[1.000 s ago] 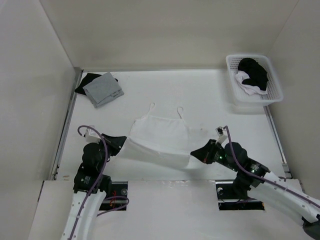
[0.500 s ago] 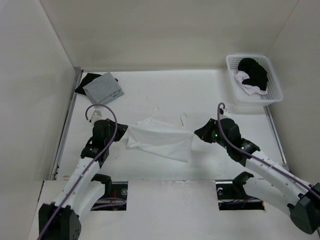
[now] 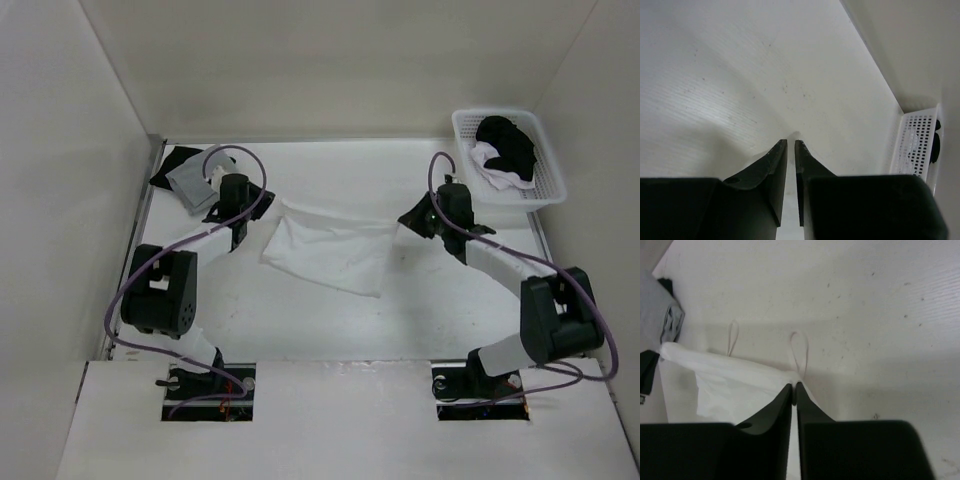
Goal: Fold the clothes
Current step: Fold the tank top
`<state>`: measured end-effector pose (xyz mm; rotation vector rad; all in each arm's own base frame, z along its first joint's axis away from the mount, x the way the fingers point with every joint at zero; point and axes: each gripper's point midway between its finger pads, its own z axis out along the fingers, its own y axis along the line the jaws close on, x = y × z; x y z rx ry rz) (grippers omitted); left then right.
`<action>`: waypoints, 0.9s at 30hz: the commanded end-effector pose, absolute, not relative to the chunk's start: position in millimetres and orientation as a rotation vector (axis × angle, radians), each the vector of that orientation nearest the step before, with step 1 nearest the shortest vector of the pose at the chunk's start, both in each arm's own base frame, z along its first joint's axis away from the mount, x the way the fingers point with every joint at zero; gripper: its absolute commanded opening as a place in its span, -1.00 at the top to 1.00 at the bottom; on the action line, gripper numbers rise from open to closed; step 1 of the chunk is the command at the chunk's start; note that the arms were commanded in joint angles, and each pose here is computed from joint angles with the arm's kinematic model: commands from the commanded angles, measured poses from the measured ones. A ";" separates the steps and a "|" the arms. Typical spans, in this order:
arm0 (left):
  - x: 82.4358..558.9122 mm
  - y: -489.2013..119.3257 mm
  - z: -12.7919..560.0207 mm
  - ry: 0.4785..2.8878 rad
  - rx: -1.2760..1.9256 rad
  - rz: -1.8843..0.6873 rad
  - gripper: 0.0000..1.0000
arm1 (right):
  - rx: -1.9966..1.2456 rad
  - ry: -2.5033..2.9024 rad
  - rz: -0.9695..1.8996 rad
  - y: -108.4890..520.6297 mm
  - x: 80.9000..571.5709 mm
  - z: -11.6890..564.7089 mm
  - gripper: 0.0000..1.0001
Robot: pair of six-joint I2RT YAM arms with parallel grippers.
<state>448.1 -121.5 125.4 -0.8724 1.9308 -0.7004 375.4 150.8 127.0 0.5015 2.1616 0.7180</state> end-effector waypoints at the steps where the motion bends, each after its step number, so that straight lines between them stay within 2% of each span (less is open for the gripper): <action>1: 484.0 -120.7 164.9 1.807 -0.816 -0.731 0.61 | 0.499 2.061 0.750 147.6 418.7 148.0 0.65; 4: 476.3 -114.1 165.2 1.802 -0.826 -0.714 0.37 | 0.500 2.070 0.755 148.9 421.6 144.8 0.17; 6: 454.1 -107.5 164.0 1.794 -0.829 -0.682 0.36 | 0.493 2.054 0.741 144.9 412.4 149.6 0.06; 8: 421.7 -98.1 155.0 1.787 -0.846 -0.648 0.43 | 0.471 2.047 0.742 146.5 390.5 150.2 0.05; 9: 404.2 -95.9 147.7 1.791 -0.847 -0.633 0.48 | 0.466 2.040 0.741 146.8 378.1 149.1 0.13; 13: 347.1 -85.9 111.5 1.871 -0.822 -0.590 0.52 | 0.384 2.036 0.785 165.9 323.5 139.4 0.82; 16: 329.8 -86.4 95.7 1.931 -0.782 -0.604 0.41 | 0.317 2.060 0.839 184.5 286.2 129.2 0.88; 19: 331.4 -94.6 88.3 1.967 -0.722 -0.622 0.28 | 0.297 2.093 0.876 195.3 259.8 118.0 0.75; 24: 339.0 -100.3 71.4 2.010 -0.725 -0.637 0.27 | 0.325 2.152 0.892 200.6 235.2 93.5 0.29; 27: 342.9 -99.0 62.4 2.025 -0.741 -0.626 0.27 | 0.362 2.175 0.866 195.9 232.5 79.2 0.16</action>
